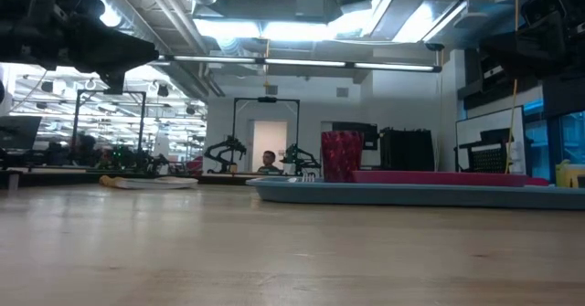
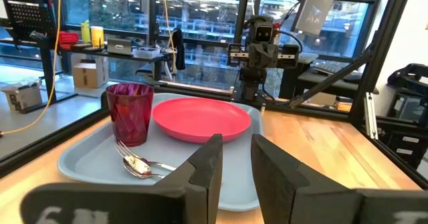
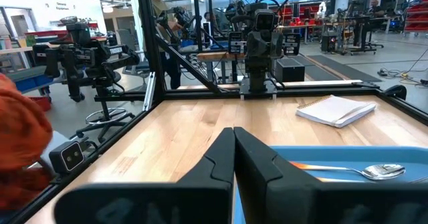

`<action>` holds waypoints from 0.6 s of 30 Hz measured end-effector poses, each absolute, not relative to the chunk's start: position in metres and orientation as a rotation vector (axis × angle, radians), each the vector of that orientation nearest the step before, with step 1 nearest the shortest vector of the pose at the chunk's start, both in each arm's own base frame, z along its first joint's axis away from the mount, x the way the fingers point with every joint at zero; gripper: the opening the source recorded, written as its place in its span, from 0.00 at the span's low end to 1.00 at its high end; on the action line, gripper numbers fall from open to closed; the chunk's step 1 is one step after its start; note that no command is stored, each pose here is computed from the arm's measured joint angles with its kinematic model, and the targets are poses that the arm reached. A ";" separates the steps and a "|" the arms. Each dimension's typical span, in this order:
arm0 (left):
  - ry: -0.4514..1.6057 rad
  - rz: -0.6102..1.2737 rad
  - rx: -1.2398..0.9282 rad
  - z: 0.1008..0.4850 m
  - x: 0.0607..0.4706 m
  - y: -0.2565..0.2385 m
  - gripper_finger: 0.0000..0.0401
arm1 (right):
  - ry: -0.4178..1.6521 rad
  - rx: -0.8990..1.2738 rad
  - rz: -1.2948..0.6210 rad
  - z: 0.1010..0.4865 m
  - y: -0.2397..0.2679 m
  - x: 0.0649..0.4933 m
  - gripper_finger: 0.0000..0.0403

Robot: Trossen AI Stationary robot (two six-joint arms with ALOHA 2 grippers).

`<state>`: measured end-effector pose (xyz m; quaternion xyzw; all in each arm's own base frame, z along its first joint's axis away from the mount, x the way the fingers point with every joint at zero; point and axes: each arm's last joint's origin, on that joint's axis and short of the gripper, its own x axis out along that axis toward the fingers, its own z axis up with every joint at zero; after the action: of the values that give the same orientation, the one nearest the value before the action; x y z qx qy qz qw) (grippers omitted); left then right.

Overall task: Pick and place plate/cup/fork/spoon on tray
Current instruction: Return to Home Position

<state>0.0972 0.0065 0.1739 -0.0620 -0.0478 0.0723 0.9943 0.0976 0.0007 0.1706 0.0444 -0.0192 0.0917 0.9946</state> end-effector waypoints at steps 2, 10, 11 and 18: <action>-0.096 0.145 -0.124 0.174 0.097 0.007 0.18 | -0.039 0.089 0.184 0.171 0.001 0.098 0.03; -0.096 0.145 -0.125 0.174 0.097 0.007 0.18 | -0.040 0.088 0.184 0.171 0.001 0.098 0.03; -0.096 0.145 -0.125 0.174 0.097 0.007 0.18 | -0.042 0.088 0.184 0.171 0.001 0.097 0.03; -0.096 0.145 -0.124 0.174 0.097 0.007 0.18 | -0.037 0.091 0.183 0.170 0.001 0.098 0.03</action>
<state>0.0972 0.0065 0.1739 -0.0620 -0.0479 0.0723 0.9943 0.0976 0.0007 0.1704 0.0453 -0.0183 0.0913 0.9946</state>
